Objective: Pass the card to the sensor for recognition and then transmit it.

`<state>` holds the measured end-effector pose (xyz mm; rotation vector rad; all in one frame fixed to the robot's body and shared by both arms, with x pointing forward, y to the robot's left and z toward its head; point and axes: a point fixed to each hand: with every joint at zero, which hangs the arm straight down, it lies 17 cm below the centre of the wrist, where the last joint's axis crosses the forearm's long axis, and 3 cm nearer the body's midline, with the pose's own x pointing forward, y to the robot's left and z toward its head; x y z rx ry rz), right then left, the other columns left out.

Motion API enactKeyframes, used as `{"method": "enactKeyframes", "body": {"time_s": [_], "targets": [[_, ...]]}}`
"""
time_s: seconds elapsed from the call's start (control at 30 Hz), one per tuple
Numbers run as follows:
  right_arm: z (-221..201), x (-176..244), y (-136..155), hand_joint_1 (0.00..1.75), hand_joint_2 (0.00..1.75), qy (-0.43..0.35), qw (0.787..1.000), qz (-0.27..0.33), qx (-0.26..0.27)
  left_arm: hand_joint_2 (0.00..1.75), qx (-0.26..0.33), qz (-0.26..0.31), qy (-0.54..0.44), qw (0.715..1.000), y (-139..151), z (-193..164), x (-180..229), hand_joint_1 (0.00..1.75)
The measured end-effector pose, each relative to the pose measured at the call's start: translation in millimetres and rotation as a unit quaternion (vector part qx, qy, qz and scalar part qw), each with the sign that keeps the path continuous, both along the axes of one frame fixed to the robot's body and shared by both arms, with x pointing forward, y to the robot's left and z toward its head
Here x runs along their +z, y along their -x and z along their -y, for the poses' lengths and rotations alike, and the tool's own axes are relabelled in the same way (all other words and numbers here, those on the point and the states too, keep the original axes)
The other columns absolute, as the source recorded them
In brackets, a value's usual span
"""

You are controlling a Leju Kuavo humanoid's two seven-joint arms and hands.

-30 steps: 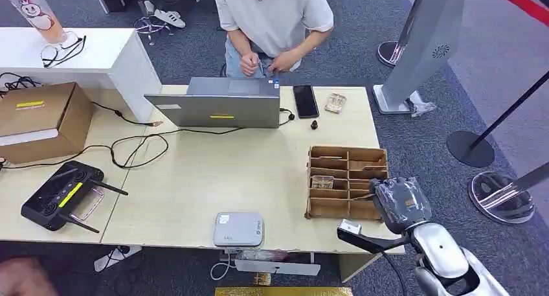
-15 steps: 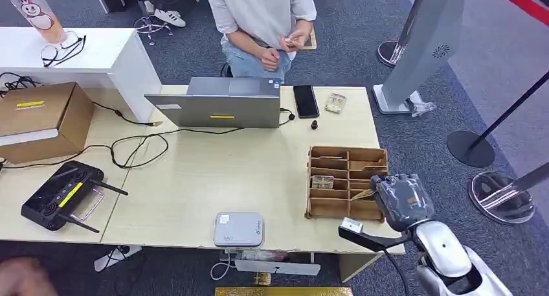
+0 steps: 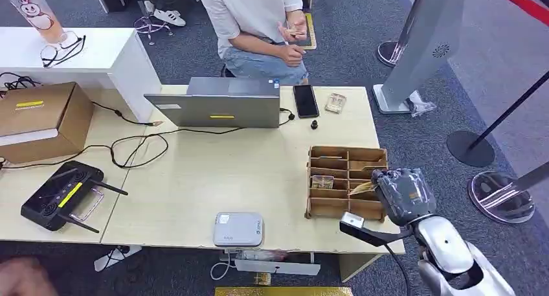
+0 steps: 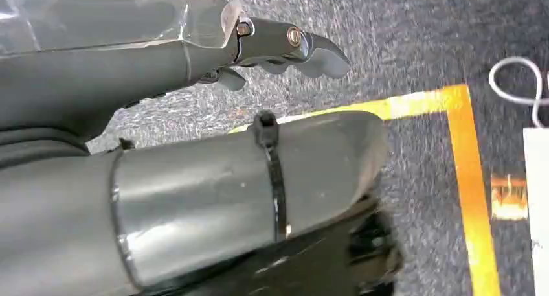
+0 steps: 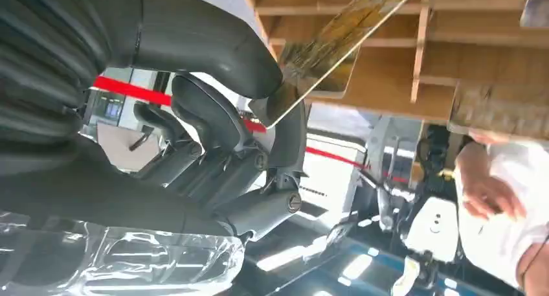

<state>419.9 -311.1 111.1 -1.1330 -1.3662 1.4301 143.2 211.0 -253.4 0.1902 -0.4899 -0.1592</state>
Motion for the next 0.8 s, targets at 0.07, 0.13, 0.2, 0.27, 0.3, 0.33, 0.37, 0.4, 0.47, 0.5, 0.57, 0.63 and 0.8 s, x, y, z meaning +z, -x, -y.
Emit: {"method": "enactKeyframes", "body": {"time_s": [0.07, 0.13, 0.2, 0.27, 0.3, 0.33, 0.37, 0.4, 0.47, 0.5, 0.57, 0.63, 0.8], "targets": [[0.6, 1.1, -1.6, 1.75, 1.75, -0.001, 1.000, 0.001, -0.001, 0.00, 0.003, 0.007, -0.009, 1.000, -13.4, -5.0, 6.1, 0.00], [0.2, 3.0, -2.8, 1.75, 1.75, -0.001, 1.000, 0.003, 0.000, 0.00, 0.003, 0.023, -0.016, 1.000, -22.3, -6.0, 12.9, 0.00], [-0.2, 7.4, -5.9, 1.75, 1.75, -0.001, 1.000, 0.008, 0.001, 0.00, 0.000, 0.039, -0.016, 0.999, -28.9, -3.3, 19.3, 0.00], [-0.9, 11.4, -8.8, 1.75, 1.75, 0.000, 1.000, 0.013, 0.002, 0.00, 0.000, 0.046, -0.016, 0.999, -33.0, -1.8, 22.7, 0.00], [-1.0, 13.0, -9.8, 1.75, 1.75, 0.000, 1.000, 0.014, 0.002, 0.00, 0.000, 0.049, -0.015, 0.999, -33.6, -2.4, 23.1, 0.00], [-0.7, 14.6, -10.6, 1.75, 1.75, 0.000, 1.000, 0.016, 0.002, 0.00, 0.001, 0.052, -0.014, 0.999, -33.6, -3.0, 23.4, 0.00], [-0.3, 15.9, -11.2, 1.75, 1.75, 0.000, 1.000, 0.017, 0.002, 0.00, 0.002, 0.057, -0.014, 0.998, -33.9, -4.3, 23.9, 0.00], [0.0, 16.9, -11.6, 1.75, 1.75, 0.000, 1.000, 0.018, 0.002, 0.00, 0.001, 0.060, -0.013, 0.998, -34.1, -4.5, 24.2, 0.00], [0.5, 19.5, -12.6, 1.75, 1.75, 0.001, 1.000, 0.021, 0.002, 0.00, 0.001, 0.062, -0.013, 0.998, -34.3, -4.5, 24.5, 0.00], [0.6, 21.2, -12.9, 1.75, 1.75, 0.001, 1.000, 0.023, 0.003, 0.00, 0.001, 0.064, -0.012, 0.998, -34.7, -4.2, 24.9, 0.00], [0.3, 23.9, -12.9, 1.75, 1.75, -0.003, 1.000, 0.024, 0.004, 0.00, 0.001, 0.065, -0.012, 0.998, -35.2, -3.9, 25.2, 0.00], [1.0, 25.3, -12.9, 1.75, 1.75, -0.003, 1.000, 0.025, 0.004, 0.00, 0.000, 0.065, -0.012, 0.998, -35.0, -2.7, 25.4, 0.00], [4.0, 30.7, -12.0, 1.75, 1.75, 0.000, 0.999, 0.032, 0.005, 0.00, -0.002, 0.069, -0.008, 0.998, -32.8, 4.1, 26.2, 0.00]]}}
